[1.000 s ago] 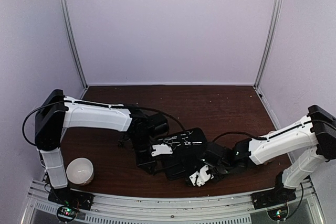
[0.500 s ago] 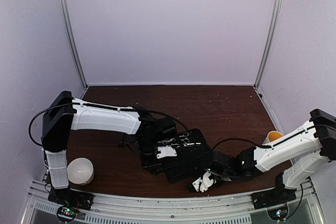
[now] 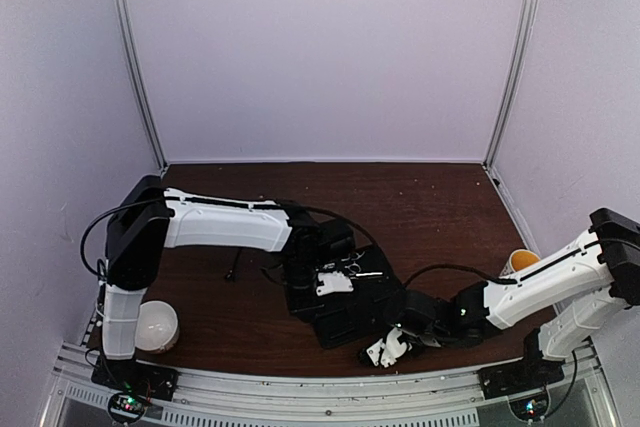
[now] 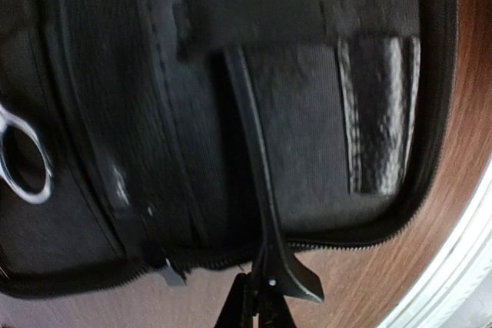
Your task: Sort the hair-cutting tools
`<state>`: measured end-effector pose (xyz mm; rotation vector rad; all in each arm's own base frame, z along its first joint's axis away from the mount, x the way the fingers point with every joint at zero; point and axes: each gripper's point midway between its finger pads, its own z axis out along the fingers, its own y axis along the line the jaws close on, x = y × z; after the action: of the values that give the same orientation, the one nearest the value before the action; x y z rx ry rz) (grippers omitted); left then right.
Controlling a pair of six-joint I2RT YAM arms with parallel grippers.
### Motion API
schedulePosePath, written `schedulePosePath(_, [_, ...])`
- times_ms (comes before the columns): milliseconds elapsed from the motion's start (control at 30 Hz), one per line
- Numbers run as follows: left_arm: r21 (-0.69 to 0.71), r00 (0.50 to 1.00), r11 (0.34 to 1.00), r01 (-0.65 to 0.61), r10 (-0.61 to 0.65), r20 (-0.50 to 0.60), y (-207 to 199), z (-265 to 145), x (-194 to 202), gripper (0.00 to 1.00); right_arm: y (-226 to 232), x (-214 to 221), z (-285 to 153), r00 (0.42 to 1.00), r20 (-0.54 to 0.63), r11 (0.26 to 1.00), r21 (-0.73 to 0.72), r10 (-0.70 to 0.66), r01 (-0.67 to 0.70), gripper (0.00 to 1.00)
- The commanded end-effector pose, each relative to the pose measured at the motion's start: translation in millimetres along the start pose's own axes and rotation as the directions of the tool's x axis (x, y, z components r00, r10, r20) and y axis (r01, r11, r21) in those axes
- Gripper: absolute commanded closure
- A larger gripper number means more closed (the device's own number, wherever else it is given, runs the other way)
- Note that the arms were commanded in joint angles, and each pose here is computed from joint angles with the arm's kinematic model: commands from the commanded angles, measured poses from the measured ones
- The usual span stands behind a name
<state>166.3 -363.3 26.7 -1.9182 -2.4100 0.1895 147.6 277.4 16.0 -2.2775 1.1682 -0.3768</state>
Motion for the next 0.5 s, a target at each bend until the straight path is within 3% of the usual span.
schedulePosePath(0, [0.000,0.999,0.999,-0.042,0.042,0.028,7,3,-20,1.00,54,19,6,0.995,-0.051,0.982,-0.176,-0.082,0.072,1.00])
schedulePosePath(467, [0.012,0.994,0.997,-0.079,0.078,0.079,12,18,-51,1.00,54,17,8,0.996,-0.048,0.983,-0.175,-0.070,0.060,1.00])
